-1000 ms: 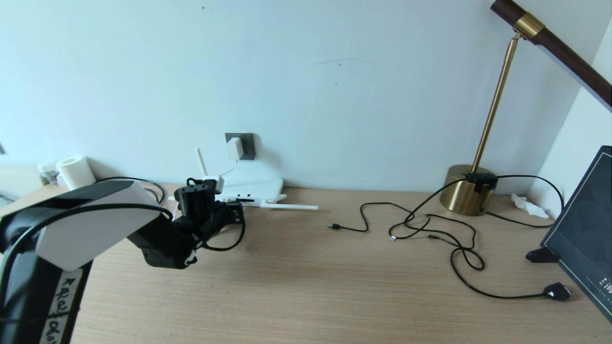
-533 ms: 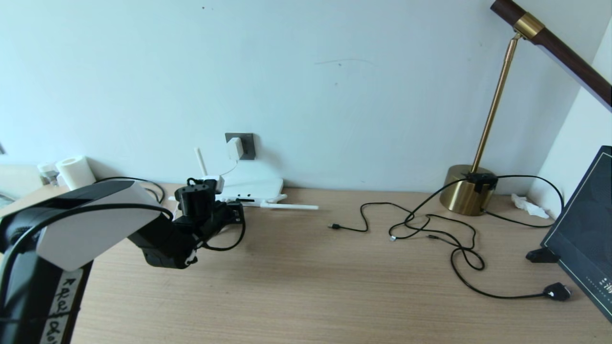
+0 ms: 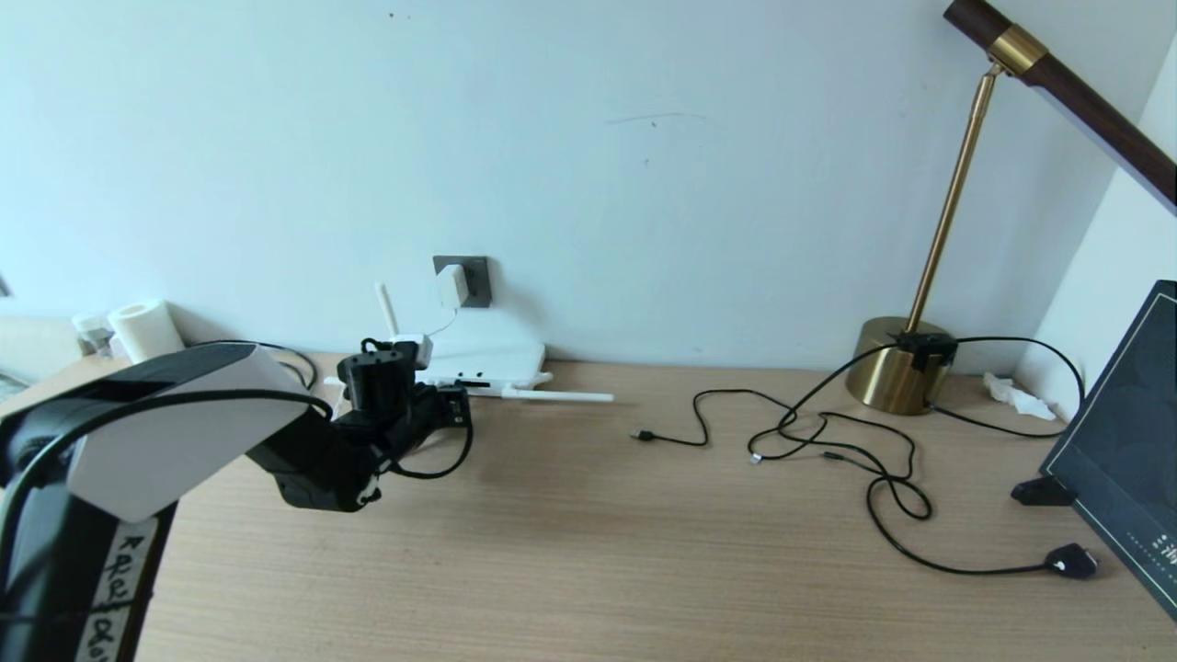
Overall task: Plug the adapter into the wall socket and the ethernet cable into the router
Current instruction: Plug cable into router interface
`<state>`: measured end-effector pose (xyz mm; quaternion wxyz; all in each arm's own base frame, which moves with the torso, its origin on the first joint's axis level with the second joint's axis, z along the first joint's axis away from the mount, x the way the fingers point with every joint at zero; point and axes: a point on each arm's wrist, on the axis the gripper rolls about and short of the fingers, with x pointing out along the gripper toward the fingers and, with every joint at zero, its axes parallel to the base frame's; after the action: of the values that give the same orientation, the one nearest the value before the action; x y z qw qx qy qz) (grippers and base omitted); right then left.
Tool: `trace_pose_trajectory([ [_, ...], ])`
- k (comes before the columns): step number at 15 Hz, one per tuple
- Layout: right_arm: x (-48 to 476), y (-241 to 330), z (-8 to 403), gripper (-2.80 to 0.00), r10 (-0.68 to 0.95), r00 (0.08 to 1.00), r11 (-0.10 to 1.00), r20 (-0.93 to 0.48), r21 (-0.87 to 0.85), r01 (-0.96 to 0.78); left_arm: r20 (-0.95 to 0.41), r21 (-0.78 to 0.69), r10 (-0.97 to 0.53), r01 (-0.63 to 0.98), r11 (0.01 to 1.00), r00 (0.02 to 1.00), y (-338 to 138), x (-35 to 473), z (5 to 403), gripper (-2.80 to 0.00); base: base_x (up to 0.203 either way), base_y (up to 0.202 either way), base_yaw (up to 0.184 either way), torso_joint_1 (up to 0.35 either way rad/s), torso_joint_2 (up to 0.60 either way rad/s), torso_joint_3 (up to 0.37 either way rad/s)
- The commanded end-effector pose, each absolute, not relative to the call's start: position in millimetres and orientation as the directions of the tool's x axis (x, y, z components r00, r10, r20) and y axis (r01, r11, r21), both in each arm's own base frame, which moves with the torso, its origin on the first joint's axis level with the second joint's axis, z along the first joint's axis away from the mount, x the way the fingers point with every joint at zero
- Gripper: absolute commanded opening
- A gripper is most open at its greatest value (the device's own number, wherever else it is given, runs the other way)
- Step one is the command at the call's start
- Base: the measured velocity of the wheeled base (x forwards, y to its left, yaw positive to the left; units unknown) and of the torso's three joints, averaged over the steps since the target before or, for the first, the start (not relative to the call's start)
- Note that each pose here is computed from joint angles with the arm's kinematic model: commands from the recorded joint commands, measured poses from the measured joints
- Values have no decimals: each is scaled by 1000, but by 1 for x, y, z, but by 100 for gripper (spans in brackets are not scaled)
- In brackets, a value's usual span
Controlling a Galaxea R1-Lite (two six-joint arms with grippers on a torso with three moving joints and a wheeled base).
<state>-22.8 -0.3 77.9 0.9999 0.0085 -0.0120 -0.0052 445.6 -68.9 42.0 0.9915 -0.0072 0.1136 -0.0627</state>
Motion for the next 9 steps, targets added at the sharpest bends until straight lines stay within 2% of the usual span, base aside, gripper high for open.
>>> trace_pose_trajectory([
  [1, -22, 0, 75, 0, -11, 1000, 1000, 12, 17, 11, -219, -28, -125, 121, 992, 968, -70, 446, 44, -280, 0, 0, 0, 0, 0, 0],
  [9, -22, 0, 75, 0, -11, 1000, 1000, 14, 17, 11, -215, -28, -124, 121, 992, 969, -71, 448, 46, -280, 0, 0, 0, 0, 0, 0],
])
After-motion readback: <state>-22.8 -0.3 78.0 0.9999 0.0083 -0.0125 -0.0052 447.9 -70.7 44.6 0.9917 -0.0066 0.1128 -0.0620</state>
